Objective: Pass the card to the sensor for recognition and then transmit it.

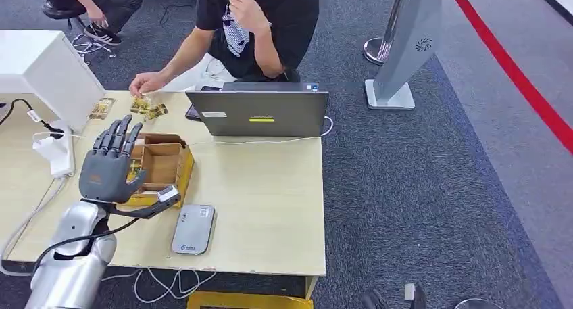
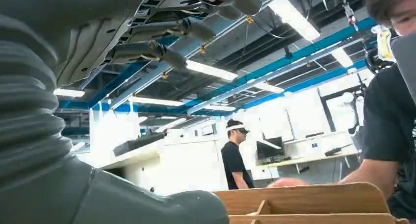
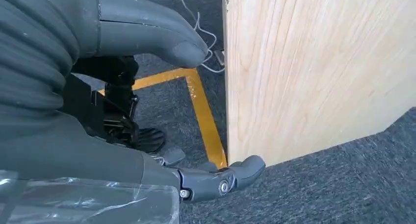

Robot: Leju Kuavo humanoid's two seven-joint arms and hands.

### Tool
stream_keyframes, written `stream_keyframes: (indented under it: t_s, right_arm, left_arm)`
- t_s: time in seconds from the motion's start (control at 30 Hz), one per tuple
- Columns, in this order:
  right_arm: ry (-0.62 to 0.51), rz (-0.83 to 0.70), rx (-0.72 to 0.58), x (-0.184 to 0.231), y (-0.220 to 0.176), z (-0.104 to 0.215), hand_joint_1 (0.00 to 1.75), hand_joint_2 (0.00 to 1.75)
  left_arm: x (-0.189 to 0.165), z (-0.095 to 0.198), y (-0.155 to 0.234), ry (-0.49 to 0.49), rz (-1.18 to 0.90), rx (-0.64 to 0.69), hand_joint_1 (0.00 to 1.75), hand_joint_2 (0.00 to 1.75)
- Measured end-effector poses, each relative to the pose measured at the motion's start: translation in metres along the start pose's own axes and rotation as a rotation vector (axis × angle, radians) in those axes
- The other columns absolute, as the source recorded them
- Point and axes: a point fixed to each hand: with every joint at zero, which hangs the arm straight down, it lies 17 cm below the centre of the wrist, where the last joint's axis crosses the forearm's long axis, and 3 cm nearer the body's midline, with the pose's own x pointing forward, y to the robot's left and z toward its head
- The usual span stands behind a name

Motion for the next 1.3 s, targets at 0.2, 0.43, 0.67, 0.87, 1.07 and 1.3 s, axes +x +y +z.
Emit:
stream_keyframes:
  t_s: [0.2,0.43,0.67,0.87,1.07,1.3]
  right_arm:
    - [-0.013,-0.018,-0.011,0.002,-0.003,0.0,0.0,1.75]
    - [-0.022,-0.035,-0.023,0.003,-0.007,0.001,0.0,1.75]
    - [-0.024,-0.038,-0.023,0.002,-0.009,0.003,0.0,1.75]
    - [-0.022,-0.032,-0.021,0.002,-0.009,0.003,0.0,1.75]
    - [-0.022,-0.032,-0.02,0.002,-0.009,0.003,0.0,1.75]
    - [-0.022,-0.031,-0.015,0.002,-0.007,0.003,0.0,1.75]
  left_arm:
    - [0.016,0.022,0.002,-0.064,0.036,-0.004,0.0,1.75]
    - [0.02,0.06,-0.012,-0.104,0.005,-0.068,0.0,1.75]
    - [0.003,0.096,-0.034,-0.087,-0.035,-0.155,0.0,1.75]
    - [-0.01,0.112,-0.055,-0.068,-0.053,-0.212,0.0,1.75]
    - [-0.013,0.119,-0.064,-0.061,-0.051,-0.238,0.0,1.75]
    - [-0.019,0.118,-0.075,-0.044,-0.072,-0.264,0.0,1.75]
